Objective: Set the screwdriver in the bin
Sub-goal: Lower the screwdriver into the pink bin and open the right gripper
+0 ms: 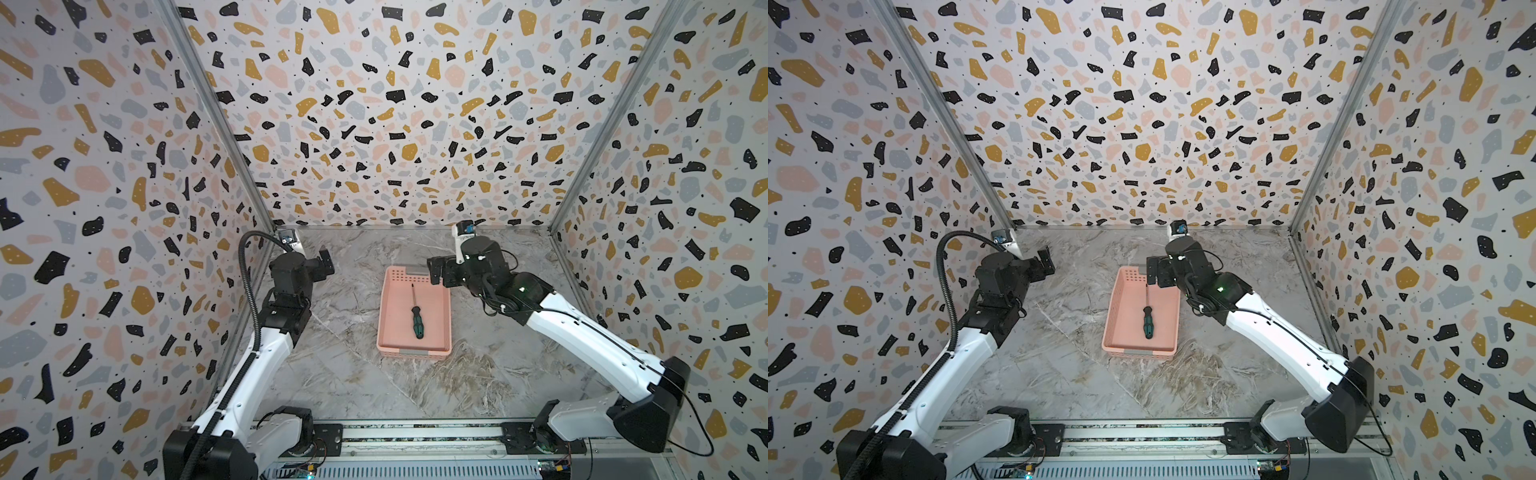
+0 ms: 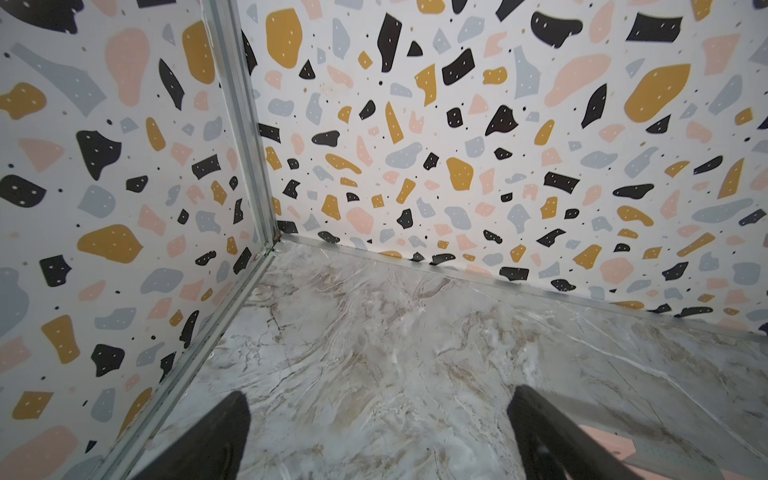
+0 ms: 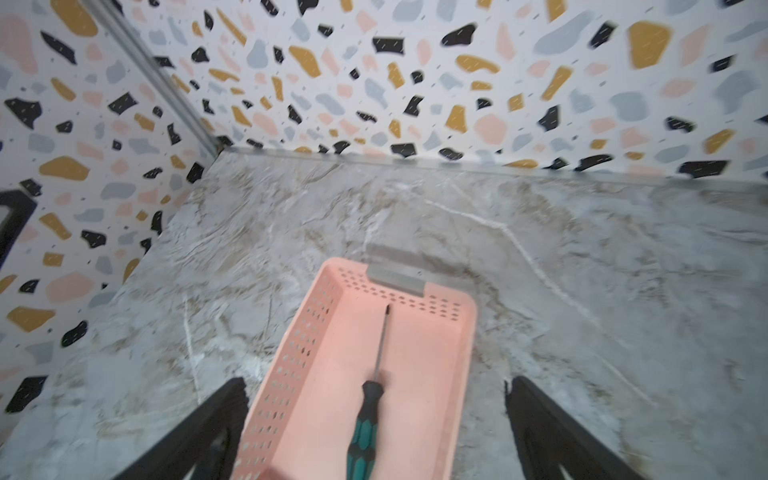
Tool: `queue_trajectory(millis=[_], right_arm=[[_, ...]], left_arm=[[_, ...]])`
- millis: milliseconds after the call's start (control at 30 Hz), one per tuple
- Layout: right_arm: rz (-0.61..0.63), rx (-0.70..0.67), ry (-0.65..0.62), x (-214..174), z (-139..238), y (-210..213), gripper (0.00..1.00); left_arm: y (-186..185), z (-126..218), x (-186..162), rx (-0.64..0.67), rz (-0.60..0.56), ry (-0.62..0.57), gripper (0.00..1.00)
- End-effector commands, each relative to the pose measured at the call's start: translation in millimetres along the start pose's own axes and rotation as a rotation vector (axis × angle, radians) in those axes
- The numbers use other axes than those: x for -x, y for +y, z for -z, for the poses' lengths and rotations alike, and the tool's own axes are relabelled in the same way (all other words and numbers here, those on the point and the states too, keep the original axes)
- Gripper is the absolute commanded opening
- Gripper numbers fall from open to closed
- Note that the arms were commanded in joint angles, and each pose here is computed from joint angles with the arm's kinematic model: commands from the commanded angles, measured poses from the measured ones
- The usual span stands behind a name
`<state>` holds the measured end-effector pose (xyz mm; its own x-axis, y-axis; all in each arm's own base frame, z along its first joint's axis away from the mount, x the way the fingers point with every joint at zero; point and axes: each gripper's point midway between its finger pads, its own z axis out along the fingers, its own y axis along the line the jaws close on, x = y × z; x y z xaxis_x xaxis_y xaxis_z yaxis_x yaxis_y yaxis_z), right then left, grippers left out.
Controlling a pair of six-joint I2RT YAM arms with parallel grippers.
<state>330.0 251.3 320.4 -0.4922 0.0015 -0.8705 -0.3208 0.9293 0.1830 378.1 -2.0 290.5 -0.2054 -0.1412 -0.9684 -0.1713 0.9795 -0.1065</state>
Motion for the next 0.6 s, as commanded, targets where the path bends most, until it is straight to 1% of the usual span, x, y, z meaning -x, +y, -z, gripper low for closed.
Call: queue_trajectory(millis=[0,133,233,267,300,433,567], right_arm=[[0.074,-0.114,-0.011,-4.1,13.0,-26.7,0.99],[0.074,-0.215,-0.054,0.7,33.3,-52.4,0.99],[0.076,-0.226,-0.106,5.6,44.5,-61.0,0.99],[0.076,-0.225,-0.121,7.0,47.2,-63.0,0.99],[0.074,-0.230,-0.135,7.9,50.1,-66.5,0.99],[0.094,-0.261,-0.173,6.6,50.9,-79.8,0.99],[0.129,-0.296,-0.276,6.6,55.3,-90.1,0.99]], left_arm=[[1.2,6.2,15.3,-0.011,0.043,-0.101,0.99],[0.9,4.2,14.4,-0.008,0.023,-0.088,1.00],[-6.0,5.5,13.0,-0.048,-0.012,-0.107,1.00],[-6.8,5.5,10.2,-0.053,-0.011,-0.107,0.99],[-7.5,6.4,15.4,-0.059,0.004,-0.136,0.99],[-5.7,10.2,17.8,-0.053,0.002,-0.159,1.00],[0.2,7.3,12.2,-0.019,-0.008,-0.161,1.00]])
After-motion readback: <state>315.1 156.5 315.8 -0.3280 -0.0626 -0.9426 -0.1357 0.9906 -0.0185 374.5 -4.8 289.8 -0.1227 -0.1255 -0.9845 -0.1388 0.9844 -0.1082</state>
